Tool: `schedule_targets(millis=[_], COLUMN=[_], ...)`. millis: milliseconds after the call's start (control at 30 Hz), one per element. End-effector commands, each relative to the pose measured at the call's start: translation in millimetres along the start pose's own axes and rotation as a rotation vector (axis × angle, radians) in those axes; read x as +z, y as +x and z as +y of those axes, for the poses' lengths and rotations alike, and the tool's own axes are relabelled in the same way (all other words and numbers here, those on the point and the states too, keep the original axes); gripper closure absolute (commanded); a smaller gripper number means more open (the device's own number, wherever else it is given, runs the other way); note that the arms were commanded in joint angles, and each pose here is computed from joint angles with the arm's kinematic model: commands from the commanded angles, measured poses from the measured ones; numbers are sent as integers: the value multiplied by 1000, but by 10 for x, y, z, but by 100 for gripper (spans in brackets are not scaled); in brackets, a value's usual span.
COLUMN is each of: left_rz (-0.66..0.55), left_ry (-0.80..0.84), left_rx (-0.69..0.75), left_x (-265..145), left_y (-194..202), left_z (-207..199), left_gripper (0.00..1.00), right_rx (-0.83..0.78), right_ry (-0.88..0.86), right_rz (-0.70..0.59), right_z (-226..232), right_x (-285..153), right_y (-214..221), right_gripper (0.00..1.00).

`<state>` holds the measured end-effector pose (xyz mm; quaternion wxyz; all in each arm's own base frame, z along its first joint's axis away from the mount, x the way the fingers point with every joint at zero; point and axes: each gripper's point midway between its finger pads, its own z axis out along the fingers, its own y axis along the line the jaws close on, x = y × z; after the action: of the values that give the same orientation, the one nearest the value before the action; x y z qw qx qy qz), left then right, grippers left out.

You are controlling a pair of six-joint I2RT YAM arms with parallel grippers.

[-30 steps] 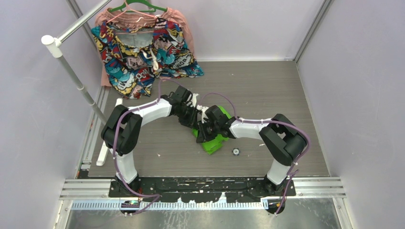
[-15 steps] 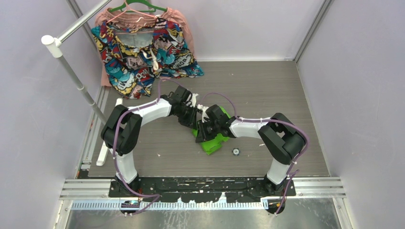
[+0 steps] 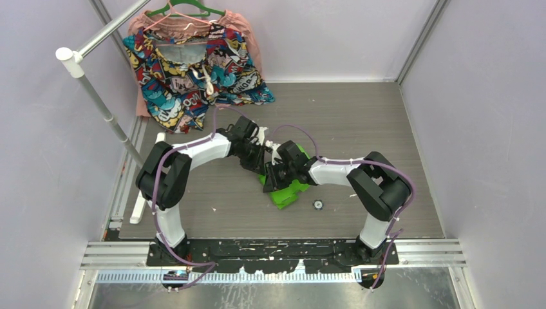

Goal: Fold the paper box
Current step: Fold the paper box at the center of the board.

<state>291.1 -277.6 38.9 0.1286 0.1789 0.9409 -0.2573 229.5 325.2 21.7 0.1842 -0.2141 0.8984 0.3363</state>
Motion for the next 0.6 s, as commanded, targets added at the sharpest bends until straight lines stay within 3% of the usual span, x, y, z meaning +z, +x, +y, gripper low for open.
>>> schedule_targets(millis=[0,200,567], left_rz=[70,94,121], left_ry=[11,-14,-46], left_rx=[-5,-2,14], left_x=[38,93,154], left_y=[236,323,391], left_z=[-30,20,37], left_gripper=[92,99,100], right_rx=[18,15,13], right_ry=[80,82,83], right_rz=[65,69,75], right_z=[-213,-207,-200], right_x=[86,74,67], right_y=[200,184,167], right_gripper=[72,72,71])
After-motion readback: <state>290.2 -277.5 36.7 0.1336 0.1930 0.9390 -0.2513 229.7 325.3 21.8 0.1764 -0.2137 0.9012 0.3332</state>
